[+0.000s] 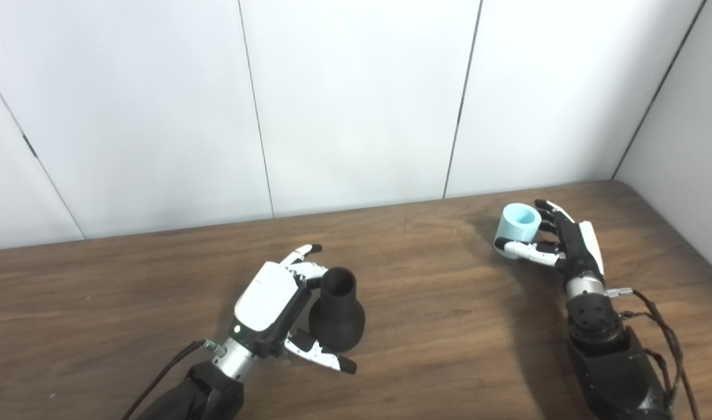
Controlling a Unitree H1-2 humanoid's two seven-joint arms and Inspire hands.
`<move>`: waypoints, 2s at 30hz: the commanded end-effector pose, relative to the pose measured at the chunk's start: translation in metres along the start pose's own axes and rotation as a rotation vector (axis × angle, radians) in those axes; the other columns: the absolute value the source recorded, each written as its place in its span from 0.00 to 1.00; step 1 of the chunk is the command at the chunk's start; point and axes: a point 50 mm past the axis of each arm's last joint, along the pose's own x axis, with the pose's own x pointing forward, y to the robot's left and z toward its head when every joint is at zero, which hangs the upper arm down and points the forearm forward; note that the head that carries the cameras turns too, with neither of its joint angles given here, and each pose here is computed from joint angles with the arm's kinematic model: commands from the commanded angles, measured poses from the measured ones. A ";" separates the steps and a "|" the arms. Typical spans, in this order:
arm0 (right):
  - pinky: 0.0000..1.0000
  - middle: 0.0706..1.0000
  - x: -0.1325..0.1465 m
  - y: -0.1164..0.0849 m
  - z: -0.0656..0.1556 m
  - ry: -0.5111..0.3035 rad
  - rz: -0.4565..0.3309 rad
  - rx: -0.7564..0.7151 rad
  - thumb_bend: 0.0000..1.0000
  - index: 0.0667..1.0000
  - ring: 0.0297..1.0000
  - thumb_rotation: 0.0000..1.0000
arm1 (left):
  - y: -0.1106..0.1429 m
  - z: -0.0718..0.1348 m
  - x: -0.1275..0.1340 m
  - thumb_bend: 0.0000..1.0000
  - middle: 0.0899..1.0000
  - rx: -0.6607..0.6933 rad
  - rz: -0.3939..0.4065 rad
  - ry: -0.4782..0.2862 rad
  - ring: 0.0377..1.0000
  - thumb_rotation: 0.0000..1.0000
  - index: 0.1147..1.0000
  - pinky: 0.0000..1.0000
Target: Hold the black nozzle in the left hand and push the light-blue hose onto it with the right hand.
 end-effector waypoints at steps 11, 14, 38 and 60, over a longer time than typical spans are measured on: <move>0.64 0.71 0.017 0.010 0.035 -0.102 -0.041 -0.012 0.90 0.73 0.70 0.20 | -0.098 0.038 -0.131 0.50 0.42 -0.212 -0.199 0.241 0.52 0.00 0.37 0.86; 0.58 0.66 0.017 0.011 0.036 -0.102 -0.070 0.004 0.87 0.67 0.65 0.14 | -0.099 0.039 -0.131 0.50 0.42 -0.213 -0.197 0.242 0.52 0.00 0.37 0.86; 0.38 0.44 0.015 0.014 0.033 -0.155 -0.078 0.006 0.53 0.45 0.42 0.00 | -0.098 0.038 -0.131 0.50 0.42 -0.213 -0.202 0.239 0.52 0.00 0.37 0.87; 0.34 0.42 -0.026 0.005 0.104 -0.375 -0.009 0.116 0.52 0.49 0.38 0.00 | -0.098 0.031 -0.114 0.50 0.41 -0.216 -0.168 0.268 0.50 0.00 0.38 0.88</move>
